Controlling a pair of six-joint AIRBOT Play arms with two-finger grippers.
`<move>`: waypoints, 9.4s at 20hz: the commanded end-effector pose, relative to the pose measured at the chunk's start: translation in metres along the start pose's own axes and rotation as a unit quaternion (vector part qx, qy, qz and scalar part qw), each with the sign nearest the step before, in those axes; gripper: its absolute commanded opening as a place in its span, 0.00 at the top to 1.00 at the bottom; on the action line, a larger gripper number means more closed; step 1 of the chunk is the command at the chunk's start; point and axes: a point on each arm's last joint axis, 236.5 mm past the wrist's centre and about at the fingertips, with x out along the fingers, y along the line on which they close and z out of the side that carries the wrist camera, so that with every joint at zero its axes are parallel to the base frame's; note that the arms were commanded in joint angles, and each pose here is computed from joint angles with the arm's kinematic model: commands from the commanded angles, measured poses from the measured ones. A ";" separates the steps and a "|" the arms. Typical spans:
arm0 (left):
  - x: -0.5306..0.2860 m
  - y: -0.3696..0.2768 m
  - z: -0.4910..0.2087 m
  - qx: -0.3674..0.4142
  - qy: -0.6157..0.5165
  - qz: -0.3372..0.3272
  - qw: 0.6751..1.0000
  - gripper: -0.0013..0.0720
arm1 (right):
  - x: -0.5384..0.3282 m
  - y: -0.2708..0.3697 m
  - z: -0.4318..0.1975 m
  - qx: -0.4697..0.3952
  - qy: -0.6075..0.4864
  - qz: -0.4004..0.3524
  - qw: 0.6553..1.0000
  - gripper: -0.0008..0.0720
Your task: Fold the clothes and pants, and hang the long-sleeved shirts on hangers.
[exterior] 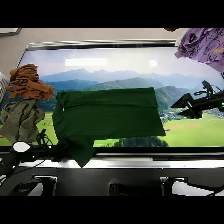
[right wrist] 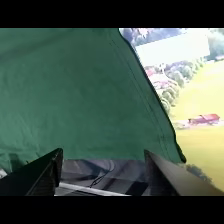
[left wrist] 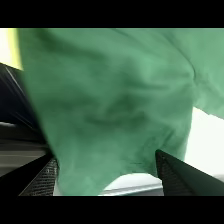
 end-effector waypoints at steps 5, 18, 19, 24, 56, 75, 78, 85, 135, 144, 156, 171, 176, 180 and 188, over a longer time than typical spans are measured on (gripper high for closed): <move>0.014 0.004 0.004 0.014 -0.009 0.018 1.000 0.96 | -0.005 -0.011 -0.003 -0.006 0.000 -0.028 1.000 0.28; 0.006 -0.010 0.008 0.032 -0.009 0.006 0.999 0.96 | 0.085 -0.089 -0.085 0.026 0.167 -0.043 0.985 0.27; 0.005 -0.013 0.009 0.034 -0.011 0.004 0.999 0.96 | 0.090 -0.091 -0.086 0.028 0.163 -0.043 0.985 0.27; 0.003 -0.016 0.010 0.037 -0.011 0.001 0.999 0.96 | 0.102 -0.091 -0.078 0.019 0.133 -0.029 0.990 0.28; -0.108 -0.083 0.061 0.221 -0.075 0.105 0.967 0.96 | 0.045 -0.018 -0.084 -0.086 0.025 -0.084 0.992 0.94; -0.045 -0.145 0.232 0.234 -0.079 0.115 0.962 0.96 | 0.115 0.034 0.085 -0.148 -0.057 -0.108 0.981 0.94; -0.036 -0.138 0.239 0.224 -0.074 0.118 0.965 0.96 | 0.125 0.039 0.100 -0.146 -0.064 -0.109 0.981 0.94; -0.028 -0.135 0.253 0.219 -0.088 0.117 0.965 0.73 | 0.138 0.020 0.098 -0.095 -0.042 -0.126 0.987 0.39; 0.227 -0.382 -0.065 0.178 0.049 -0.190 0.964 0.96 | -0.096 0.048 0.004 -0.018 -0.093 -0.204 0.974 0.94; 0.271 -0.415 -0.135 0.163 0.137 -0.222 0.951 0.96 | -0.123 0.063 -0.013 -0.022 -0.128 -0.194 0.972 0.94; 0.107 -0.369 0.032 0.319 0.033 -0.005 0.947 0.96 | -0.098 0.133 -0.007 -0.038 -0.156 -0.093 0.983 0.94; -0.266 -0.310 0.177 0.275 -0.294 0.050 0.914 0.96 | 0.189 0.299 -0.109 -0.108 -0.060 -0.043 0.991 0.94; -0.266 -0.307 0.180 0.277 -0.294 0.054 0.913 0.96 | 0.232 0.288 -0.102 -0.088 -0.047 -0.046 0.994 0.94; -0.266 -0.307 0.180 0.283 -0.294 0.056 0.911 0.96 | 0.234 0.305 -0.088 -0.087 -0.078 -0.011 0.993 0.94; -0.266 -0.307 0.180 0.284 -0.294 0.056 0.911 0.96 | 0.256 0.292 -0.097 -0.090 -0.046 -0.024 0.995 0.60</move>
